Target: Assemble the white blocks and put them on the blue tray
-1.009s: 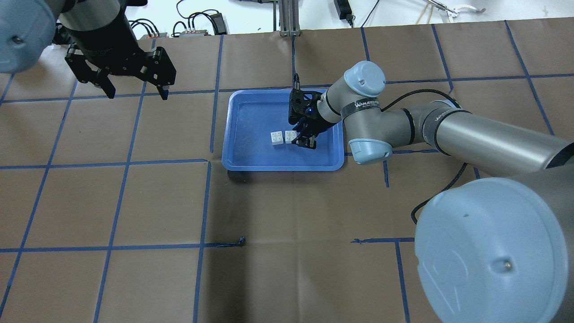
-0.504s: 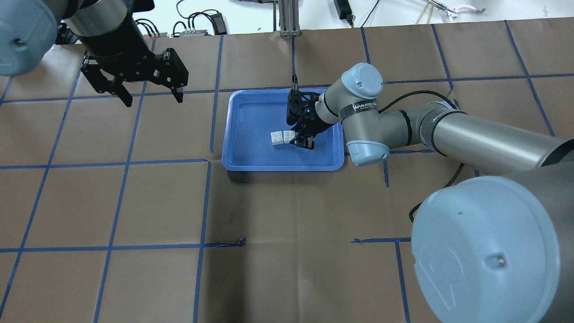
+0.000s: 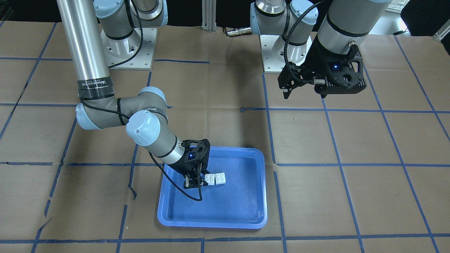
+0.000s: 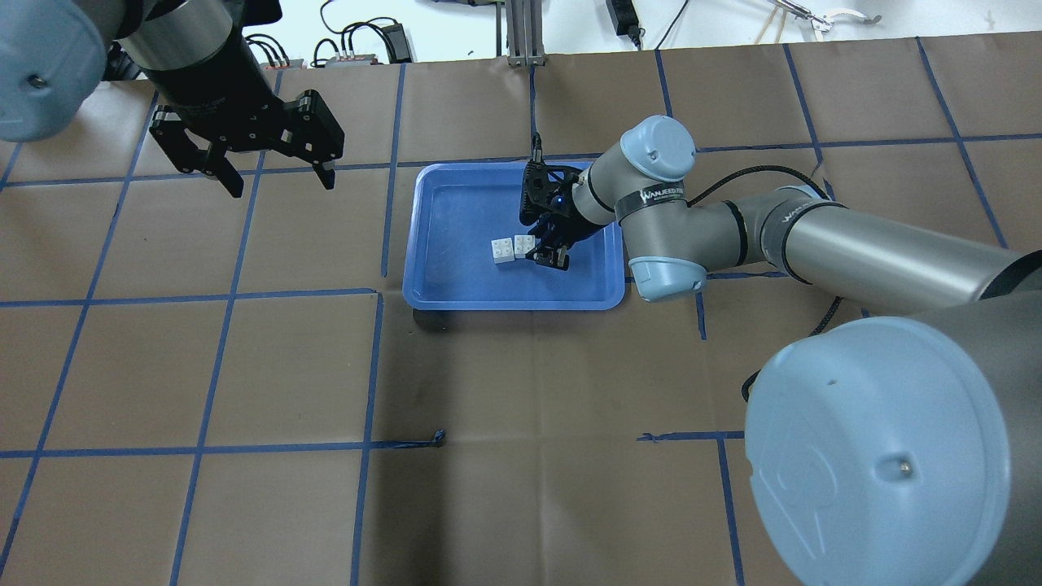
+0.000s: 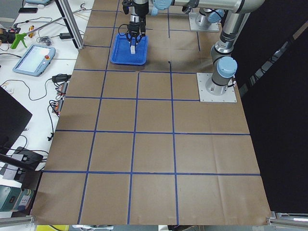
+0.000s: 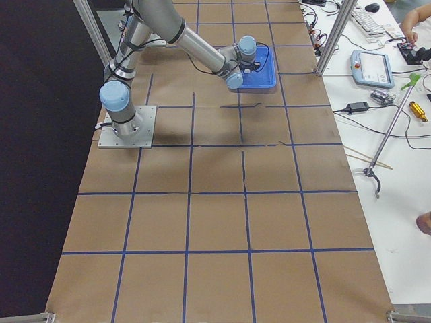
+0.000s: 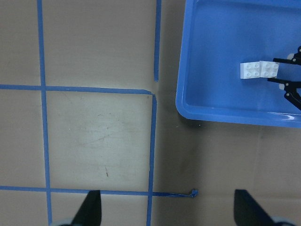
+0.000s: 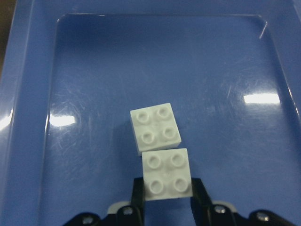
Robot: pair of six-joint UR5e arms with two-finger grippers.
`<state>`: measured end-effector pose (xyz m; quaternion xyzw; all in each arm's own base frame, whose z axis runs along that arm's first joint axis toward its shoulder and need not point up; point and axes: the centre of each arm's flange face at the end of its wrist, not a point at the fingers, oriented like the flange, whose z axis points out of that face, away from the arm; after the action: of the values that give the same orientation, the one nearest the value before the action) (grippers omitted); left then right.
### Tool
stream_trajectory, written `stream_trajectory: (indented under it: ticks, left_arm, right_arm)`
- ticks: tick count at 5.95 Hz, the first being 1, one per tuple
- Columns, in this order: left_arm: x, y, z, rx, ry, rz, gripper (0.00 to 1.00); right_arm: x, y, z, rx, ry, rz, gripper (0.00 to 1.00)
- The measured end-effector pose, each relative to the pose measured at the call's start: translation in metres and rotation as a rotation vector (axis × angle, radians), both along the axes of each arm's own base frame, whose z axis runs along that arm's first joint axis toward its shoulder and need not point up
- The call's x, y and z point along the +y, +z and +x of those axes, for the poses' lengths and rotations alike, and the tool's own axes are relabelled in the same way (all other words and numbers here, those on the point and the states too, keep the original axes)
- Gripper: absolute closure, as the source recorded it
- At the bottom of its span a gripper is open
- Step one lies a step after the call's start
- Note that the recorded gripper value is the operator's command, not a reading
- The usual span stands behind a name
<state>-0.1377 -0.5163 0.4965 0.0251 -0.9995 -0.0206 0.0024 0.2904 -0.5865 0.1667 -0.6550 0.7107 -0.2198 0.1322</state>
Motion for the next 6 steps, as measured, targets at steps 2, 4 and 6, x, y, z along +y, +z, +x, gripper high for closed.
stream_trajectory:
  ticks: [2,4,6]
  left_arm:
    - [-0.0019,-0.0015,0.0012,0.0,0.002,-0.006,0.0]
    - [-0.0017,-0.0012,0.0008,0.0,0.001,-0.009,0.0]
    - [-0.0018,-0.0009,0.0009,0.001,0.001,-0.01,0.0]
  right_arm:
    - [-0.0001,-0.0005,0.0,-0.002,-0.006,0.001,0.76]
    - [-0.0001,-0.0006,0.0002,-0.006,-0.022,0.007,0.76]
    - [-0.0007,0.0006,0.0004,-0.014,-0.041,0.004,0.76]
